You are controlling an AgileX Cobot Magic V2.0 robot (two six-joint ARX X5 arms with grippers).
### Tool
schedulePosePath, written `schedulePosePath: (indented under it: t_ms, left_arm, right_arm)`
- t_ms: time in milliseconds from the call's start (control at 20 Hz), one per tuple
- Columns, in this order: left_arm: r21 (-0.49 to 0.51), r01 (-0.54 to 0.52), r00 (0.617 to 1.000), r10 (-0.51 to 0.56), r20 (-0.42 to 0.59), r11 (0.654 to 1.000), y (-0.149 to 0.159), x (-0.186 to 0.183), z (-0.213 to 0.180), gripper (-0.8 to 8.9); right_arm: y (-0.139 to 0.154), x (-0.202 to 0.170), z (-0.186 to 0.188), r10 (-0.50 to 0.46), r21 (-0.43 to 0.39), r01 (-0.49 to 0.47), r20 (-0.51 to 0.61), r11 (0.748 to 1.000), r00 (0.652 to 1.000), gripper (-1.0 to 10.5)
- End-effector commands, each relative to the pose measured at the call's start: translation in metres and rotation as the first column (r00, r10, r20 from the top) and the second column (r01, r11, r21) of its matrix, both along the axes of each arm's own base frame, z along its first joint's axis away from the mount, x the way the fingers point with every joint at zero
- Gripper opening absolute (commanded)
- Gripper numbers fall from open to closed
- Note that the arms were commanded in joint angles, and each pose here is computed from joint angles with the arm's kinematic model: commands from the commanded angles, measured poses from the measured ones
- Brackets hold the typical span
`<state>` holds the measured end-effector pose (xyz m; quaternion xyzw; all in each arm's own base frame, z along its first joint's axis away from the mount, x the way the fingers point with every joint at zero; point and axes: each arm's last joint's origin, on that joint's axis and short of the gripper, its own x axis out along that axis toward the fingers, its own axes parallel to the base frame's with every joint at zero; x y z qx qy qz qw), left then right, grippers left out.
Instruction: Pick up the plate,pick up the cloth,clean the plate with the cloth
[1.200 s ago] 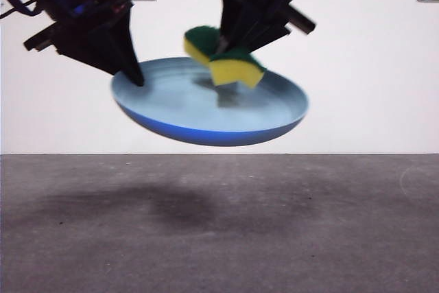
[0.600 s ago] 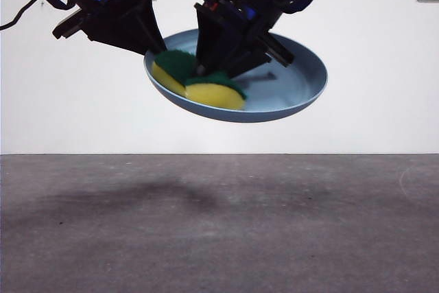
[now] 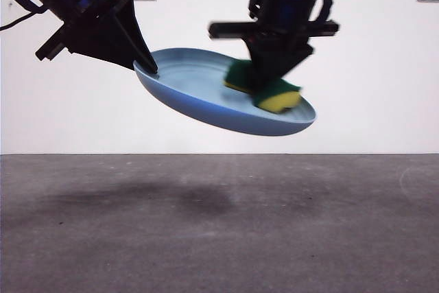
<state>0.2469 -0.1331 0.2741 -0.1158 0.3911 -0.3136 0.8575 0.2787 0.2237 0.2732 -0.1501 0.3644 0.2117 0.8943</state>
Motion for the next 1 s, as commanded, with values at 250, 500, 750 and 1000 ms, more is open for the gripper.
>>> schedulePosePath:
  t_ms: [250, 500, 750, 1000]
  left_arm:
    - [-0.122, 0.074, 0.994, -0.063, 0.091, 0.990, 0.004, 0.007, 0.013, -0.09]
    - [-0.150, 0.082, 0.995, -0.073, 0.060, 0.985, 0.012, 0.009, 0.012, -0.09]
    - [-0.158, 0.122, 0.993, -0.122, 0.012, 0.980, 0.010, 0.005, 0.009, -0.09]
    - [-0.151, 0.125, 0.992, -0.125, 0.013, 0.981, 0.008, 0.004, 0.009, -0.09]
  right_arm:
    - [0.009, -0.016, -0.014, 0.332, 0.233, -0.271, -0.288, 0.934, 0.898, -0.1]
    - [-0.014, -0.022, -0.025, 0.011, -0.247, -0.081, -0.274, 0.966, 0.962, -0.1]
    - [-0.010, -0.005, -0.014, -0.134, -0.299, 0.141, 0.043, 0.944, 0.990, -0.1]
    - [0.009, 0.002, -0.004, 0.084, 0.078, -0.084, -0.005, 0.993, 0.996, -0.1]
